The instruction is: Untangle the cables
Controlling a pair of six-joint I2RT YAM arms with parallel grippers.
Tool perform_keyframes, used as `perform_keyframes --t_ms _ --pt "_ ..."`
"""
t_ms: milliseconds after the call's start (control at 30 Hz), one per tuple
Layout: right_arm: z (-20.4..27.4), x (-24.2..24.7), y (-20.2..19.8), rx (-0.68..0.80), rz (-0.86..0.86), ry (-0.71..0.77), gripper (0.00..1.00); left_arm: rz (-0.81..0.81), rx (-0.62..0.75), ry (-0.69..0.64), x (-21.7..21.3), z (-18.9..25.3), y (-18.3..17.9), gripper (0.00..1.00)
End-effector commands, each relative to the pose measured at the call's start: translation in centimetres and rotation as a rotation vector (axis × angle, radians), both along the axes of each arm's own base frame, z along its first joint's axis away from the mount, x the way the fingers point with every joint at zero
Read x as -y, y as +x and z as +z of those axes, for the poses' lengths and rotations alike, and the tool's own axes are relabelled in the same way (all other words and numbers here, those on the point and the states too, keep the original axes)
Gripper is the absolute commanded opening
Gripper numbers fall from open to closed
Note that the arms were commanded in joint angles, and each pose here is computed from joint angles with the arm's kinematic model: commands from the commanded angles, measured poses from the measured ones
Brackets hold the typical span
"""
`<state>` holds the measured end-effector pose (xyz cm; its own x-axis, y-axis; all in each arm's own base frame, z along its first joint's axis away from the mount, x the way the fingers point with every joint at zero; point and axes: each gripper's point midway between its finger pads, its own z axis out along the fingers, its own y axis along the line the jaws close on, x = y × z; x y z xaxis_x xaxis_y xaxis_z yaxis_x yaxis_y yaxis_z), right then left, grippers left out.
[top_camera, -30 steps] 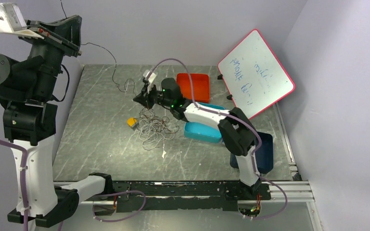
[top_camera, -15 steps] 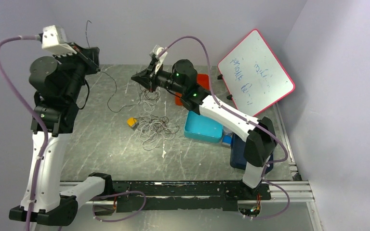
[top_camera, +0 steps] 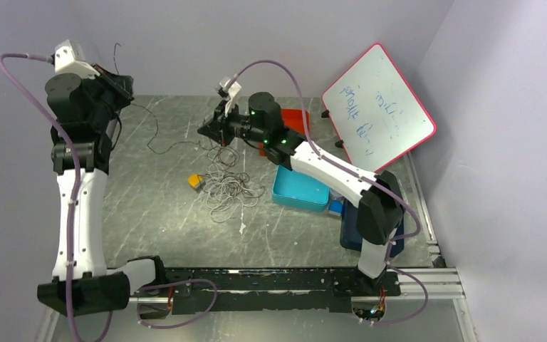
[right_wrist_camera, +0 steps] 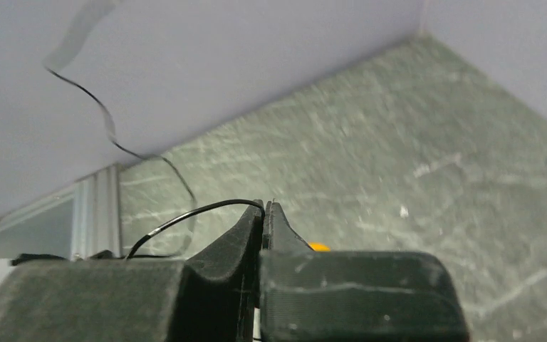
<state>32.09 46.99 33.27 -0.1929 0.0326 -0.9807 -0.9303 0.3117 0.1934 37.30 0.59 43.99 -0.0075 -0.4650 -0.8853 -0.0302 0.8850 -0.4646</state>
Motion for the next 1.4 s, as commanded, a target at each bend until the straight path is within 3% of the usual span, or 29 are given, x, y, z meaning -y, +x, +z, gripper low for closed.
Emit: perform_keyframes --t_ms 0,233,400,467,667,733,767,833,1067,1233,1367 --pt "-10.2 0.7 3.1 -0.187 -0.167 -0.247 0.00 -0.032 0.130 -0.034 -1.7 4.3 1.4 0.07" --pt "-17.5 1.0 2.1 -0.309 -0.139 -0.378 0.00 0.023 0.112 -0.103 -7.7 2.3 6.4 0.07" --pt "-21.4 0.2 0.5 -0.404 -0.044 -0.413 0.00 0.022 -0.047 -0.099 -10.1 -4.6 12.4 0.07" --pt "-21.7 0.0 0.2 -0.421 -0.025 -0.408 0.00 0.026 -0.117 -0.109 -10.8 -8.2 14.0 0.12" --pt "-21.8 0.0 -0.5 -0.443 0.008 -0.402 0.00 -0.025 -0.280 -0.156 -11.0 -16.2 16.7 0.47" --pt "-21.7 0.0 -0.6 -0.450 0.017 -0.394 0.00 -0.056 -0.276 -0.167 -10.4 -16.6 16.5 0.62" --pt "-21.7 0.0 -0.6 -0.456 0.021 -0.390 0.00 -0.064 -0.269 -0.167 -10.2 -16.5 16.3 0.83" --pt "-21.5 0.0 -0.3 -0.480 0.023 -0.373 0.00 -0.076 -0.265 -0.165 -9.7 -16.2 15.7 0.92" --pt "-22.3 0.7 2.7 -0.584 -0.080 -0.332 0.00 -0.130 -0.232 -0.154 -6.7 -14.7 10.4 0.94" --pt "-22.2 1.4 5.5 -0.634 -0.183 -0.285 0.00 -0.240 -0.174 -0.127 -2.0 -13.2 4.6 0.92" --pt "-21.2 1.9 7.2 -0.651 -0.269 -0.237 0.00 -0.322 -0.174 -0.113 2.3 -14.4 0.1 0.91"
